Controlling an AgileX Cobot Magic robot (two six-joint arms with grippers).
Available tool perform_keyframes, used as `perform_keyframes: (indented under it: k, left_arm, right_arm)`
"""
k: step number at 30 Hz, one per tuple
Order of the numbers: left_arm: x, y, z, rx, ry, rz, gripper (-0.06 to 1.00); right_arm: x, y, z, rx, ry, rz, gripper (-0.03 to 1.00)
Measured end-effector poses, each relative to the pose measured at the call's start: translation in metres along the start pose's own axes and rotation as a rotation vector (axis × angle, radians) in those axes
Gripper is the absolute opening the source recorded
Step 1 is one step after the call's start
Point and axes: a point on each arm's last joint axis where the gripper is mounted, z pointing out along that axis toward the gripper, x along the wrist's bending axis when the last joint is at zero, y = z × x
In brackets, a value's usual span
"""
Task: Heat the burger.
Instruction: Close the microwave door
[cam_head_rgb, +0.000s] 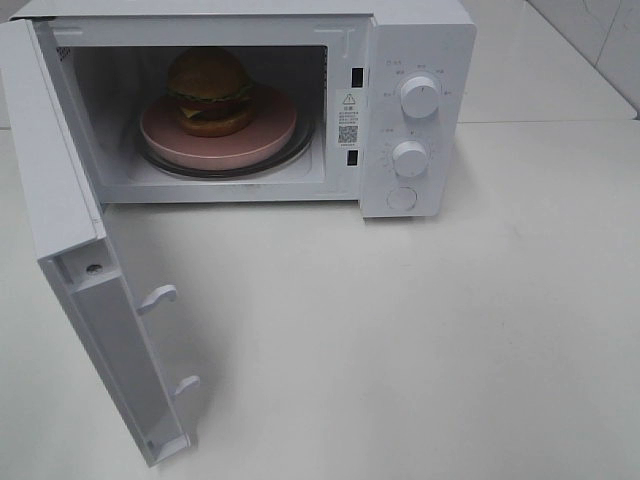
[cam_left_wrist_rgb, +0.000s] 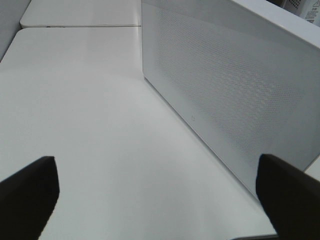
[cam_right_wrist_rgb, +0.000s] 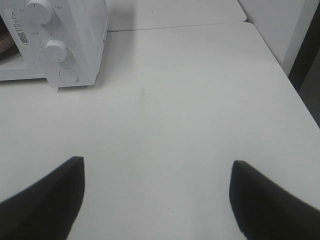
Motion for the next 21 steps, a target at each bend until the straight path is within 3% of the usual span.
perform_keyframes:
  k: [21]
  left_arm:
    - [0.0,0.0,0.0,0.0,0.0,0.0,1.0]
  right_arm:
    - [0.0,0.0,0.0,0.0,0.0,0.0,0.77]
